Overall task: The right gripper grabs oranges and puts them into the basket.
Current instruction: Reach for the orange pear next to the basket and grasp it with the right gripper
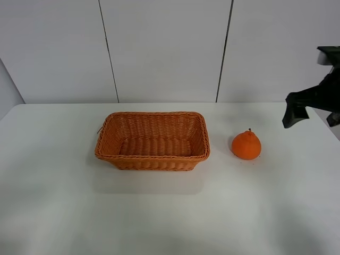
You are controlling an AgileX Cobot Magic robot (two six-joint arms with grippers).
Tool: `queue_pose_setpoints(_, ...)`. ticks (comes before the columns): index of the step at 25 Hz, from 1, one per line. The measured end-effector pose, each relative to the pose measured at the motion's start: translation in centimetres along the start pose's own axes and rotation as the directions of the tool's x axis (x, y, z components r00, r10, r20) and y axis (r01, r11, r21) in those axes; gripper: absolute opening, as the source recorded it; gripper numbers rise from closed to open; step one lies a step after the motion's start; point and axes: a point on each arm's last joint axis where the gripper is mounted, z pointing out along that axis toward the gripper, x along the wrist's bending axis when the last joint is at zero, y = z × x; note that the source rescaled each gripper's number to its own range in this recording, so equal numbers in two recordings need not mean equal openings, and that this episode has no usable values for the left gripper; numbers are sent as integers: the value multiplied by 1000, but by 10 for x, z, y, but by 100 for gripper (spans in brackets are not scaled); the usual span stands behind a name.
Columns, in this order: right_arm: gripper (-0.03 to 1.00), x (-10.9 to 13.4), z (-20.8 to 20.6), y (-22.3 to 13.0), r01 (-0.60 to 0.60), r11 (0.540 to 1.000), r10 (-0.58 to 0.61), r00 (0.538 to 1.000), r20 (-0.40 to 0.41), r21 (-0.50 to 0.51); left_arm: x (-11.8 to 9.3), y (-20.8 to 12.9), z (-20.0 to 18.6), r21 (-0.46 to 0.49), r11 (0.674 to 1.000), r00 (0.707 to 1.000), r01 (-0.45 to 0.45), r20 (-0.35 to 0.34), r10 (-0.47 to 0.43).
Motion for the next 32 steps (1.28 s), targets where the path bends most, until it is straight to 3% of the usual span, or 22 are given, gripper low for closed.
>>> queue_pose_setpoints(4, 100, 4, 40, 41, 11, 997, -11, 1000, 0, 77, 0, 0, 0, 0, 1000, 1000, 0, 0, 0)
queue_pose_setpoints(9, 100, 36, 75, 64, 92, 989, -90, 996, -20, 115, 0, 0, 0, 0, 1000, 1000, 0, 0, 0)
queue_pose_setpoints(12, 100, 48, 96, 65, 117, 982, -114, 993, -30, 148, 0, 0, 0, 0, 1000, 1000, 0, 0, 0)
queue_pose_setpoints(22, 100, 49, 171, 64, 101, 975, -97, 995, -27, 197, 0, 0, 0, 0, 1000, 1000, 0, 0, 0)
queue_pose_setpoints(32, 99, 49, 195, 62, 98, 974, -95, 995, -26, 203, 0, 0, 0, 0, 1000, 1000, 0, 0, 0)
